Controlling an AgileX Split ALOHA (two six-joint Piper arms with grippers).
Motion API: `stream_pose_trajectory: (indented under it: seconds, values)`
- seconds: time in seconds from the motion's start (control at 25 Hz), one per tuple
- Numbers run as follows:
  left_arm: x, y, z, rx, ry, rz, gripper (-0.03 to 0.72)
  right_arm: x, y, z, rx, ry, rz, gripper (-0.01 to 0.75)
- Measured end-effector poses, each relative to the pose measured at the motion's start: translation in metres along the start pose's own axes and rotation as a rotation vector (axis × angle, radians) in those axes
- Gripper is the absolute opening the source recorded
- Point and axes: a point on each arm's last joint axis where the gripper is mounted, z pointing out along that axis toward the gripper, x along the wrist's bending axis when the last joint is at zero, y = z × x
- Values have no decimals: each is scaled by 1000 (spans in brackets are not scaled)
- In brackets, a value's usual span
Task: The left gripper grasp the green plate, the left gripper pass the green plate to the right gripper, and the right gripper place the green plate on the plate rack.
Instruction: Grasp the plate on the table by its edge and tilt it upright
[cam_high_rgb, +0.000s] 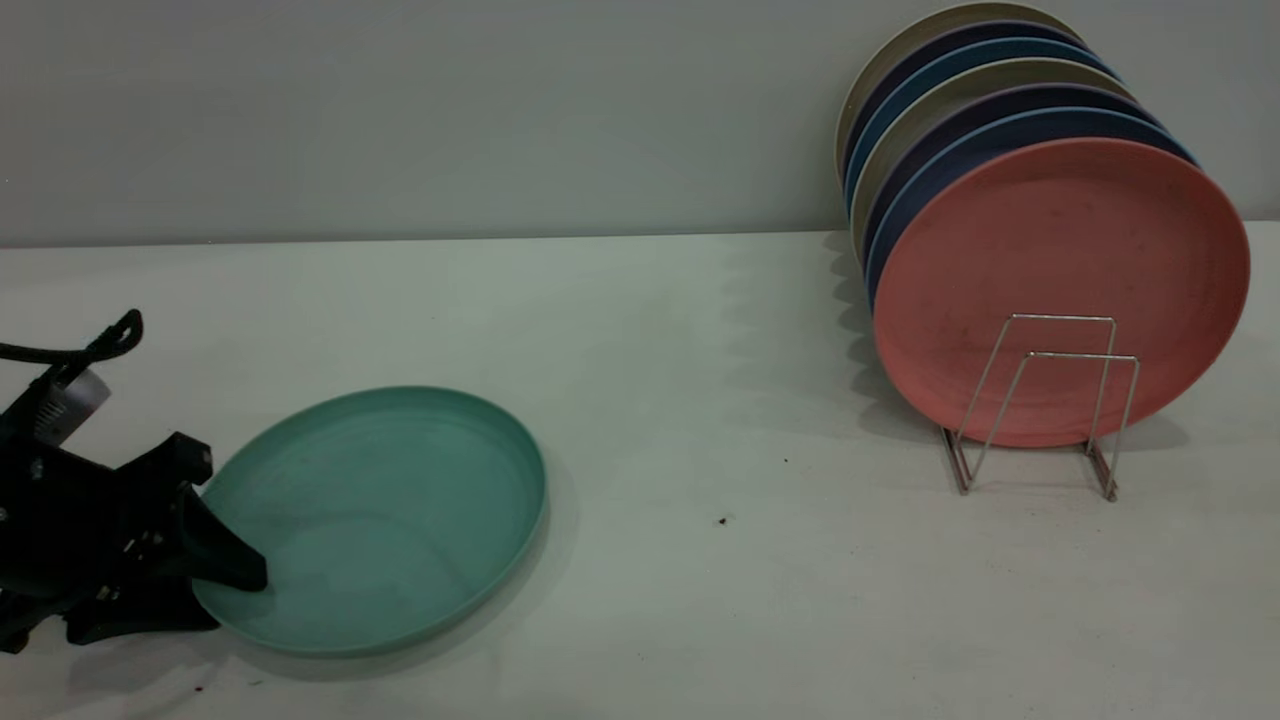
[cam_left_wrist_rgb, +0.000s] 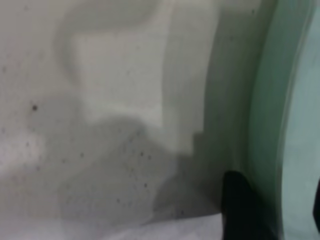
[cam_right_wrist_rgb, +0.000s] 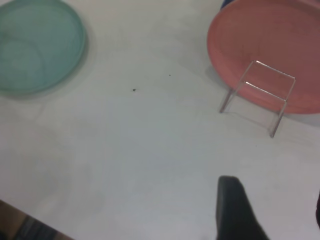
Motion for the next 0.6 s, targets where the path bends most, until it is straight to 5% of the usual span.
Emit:
stream_pose_trajectory:
  seconds: [0.28,0.6]
  values:
    - [1,1,1,-15,6,3,51,2,-1,0,10,22,16,413]
    - [-4,3,-2,-25,-29,117,14,13,-3,-1,40,146,105,413]
